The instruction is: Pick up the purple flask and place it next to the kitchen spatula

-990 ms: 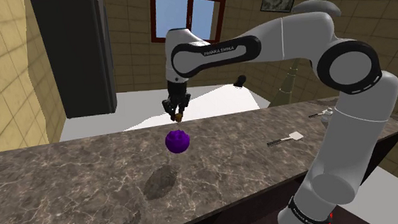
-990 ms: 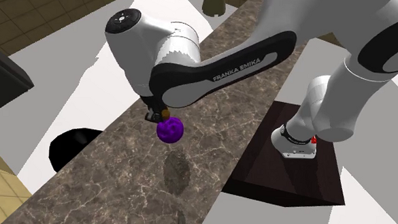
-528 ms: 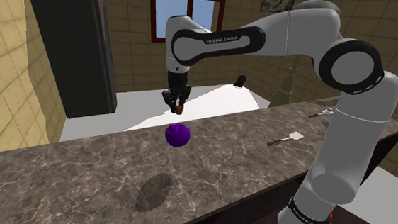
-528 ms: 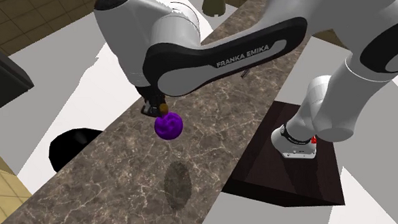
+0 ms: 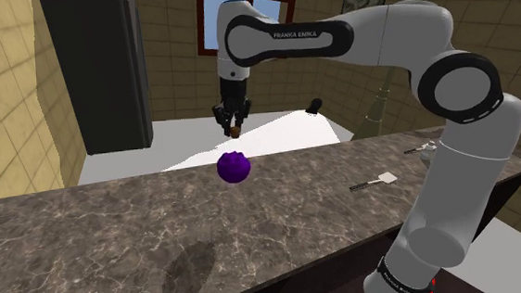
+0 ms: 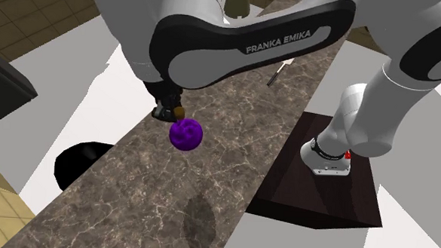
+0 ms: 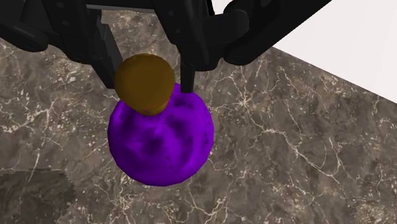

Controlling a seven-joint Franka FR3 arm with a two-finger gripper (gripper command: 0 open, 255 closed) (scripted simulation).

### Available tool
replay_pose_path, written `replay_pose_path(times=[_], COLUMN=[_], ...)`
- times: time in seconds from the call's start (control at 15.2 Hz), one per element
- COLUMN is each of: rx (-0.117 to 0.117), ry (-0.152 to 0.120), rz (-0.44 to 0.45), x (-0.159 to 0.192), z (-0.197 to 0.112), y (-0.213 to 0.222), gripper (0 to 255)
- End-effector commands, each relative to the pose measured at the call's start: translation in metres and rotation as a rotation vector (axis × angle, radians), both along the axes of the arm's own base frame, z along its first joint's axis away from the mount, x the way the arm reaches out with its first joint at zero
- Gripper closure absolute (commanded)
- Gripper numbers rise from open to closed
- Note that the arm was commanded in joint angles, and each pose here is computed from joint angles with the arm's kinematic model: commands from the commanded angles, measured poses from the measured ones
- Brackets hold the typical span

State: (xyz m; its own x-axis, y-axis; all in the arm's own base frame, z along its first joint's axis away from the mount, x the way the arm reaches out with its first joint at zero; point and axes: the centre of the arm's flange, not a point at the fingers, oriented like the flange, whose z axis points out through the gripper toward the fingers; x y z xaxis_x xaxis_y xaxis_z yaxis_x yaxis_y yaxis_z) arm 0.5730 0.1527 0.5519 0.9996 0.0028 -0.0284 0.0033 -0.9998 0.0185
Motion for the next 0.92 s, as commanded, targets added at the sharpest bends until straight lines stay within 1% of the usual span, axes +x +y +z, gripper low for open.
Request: replay_pose_path(times=[0.0,0.86], rx=[0.0,0.0], ry=[0.0,0.0], rz=[0.0,0.0], x=[0.001,0.001], z=[0.011,0.08], y=[0.0,0.0], gripper=[255,255])
